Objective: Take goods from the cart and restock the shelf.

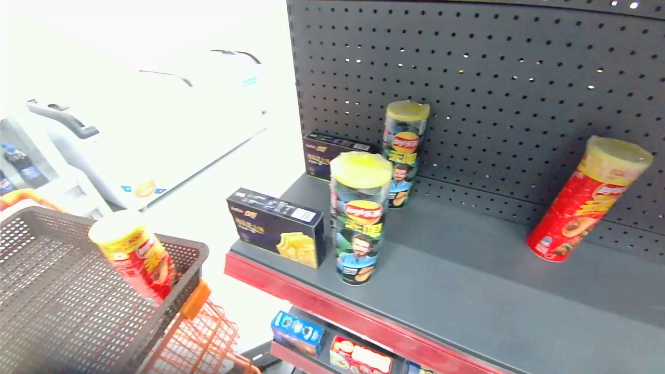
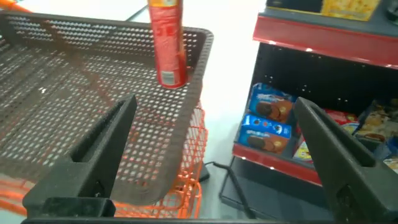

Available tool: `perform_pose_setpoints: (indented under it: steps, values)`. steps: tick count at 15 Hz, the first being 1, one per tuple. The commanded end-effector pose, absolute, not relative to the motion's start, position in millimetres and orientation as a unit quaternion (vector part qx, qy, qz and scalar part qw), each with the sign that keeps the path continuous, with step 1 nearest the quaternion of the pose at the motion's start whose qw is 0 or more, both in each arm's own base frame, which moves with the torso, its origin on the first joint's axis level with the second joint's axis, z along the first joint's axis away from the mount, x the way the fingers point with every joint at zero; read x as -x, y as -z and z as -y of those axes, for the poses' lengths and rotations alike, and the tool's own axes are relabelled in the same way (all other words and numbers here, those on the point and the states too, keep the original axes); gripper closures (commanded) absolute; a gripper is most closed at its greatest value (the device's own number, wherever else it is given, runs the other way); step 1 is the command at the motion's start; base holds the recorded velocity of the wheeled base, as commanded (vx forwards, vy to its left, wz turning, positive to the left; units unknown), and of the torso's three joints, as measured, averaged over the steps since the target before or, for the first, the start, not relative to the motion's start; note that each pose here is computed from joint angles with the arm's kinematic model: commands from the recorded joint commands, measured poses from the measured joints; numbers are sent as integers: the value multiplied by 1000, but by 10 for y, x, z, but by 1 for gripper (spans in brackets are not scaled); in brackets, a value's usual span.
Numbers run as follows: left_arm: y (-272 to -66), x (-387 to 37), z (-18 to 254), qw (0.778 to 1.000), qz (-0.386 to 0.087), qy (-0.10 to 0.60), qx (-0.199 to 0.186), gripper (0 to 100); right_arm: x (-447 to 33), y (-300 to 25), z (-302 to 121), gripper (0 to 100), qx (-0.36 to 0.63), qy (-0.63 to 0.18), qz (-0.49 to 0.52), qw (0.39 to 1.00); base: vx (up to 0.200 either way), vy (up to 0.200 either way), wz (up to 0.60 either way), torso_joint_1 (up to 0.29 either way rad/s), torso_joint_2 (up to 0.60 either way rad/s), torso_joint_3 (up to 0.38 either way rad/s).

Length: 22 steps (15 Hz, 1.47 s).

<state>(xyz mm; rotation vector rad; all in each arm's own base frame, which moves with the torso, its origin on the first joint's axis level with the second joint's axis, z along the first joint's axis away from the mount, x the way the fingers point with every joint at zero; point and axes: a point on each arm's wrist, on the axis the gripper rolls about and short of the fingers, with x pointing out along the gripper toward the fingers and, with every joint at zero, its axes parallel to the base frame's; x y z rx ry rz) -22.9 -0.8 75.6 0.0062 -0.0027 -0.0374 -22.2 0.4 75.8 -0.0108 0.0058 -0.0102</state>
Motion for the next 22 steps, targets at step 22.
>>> perform_pose_setpoints:
  steps: [22]
  values:
    - [-1782, -870, -191, 977, -210, -33, -33, 0, 221, -760, -4, 0, 5, 5, -3, 1000, 0, 0, 0, 0, 0, 0]
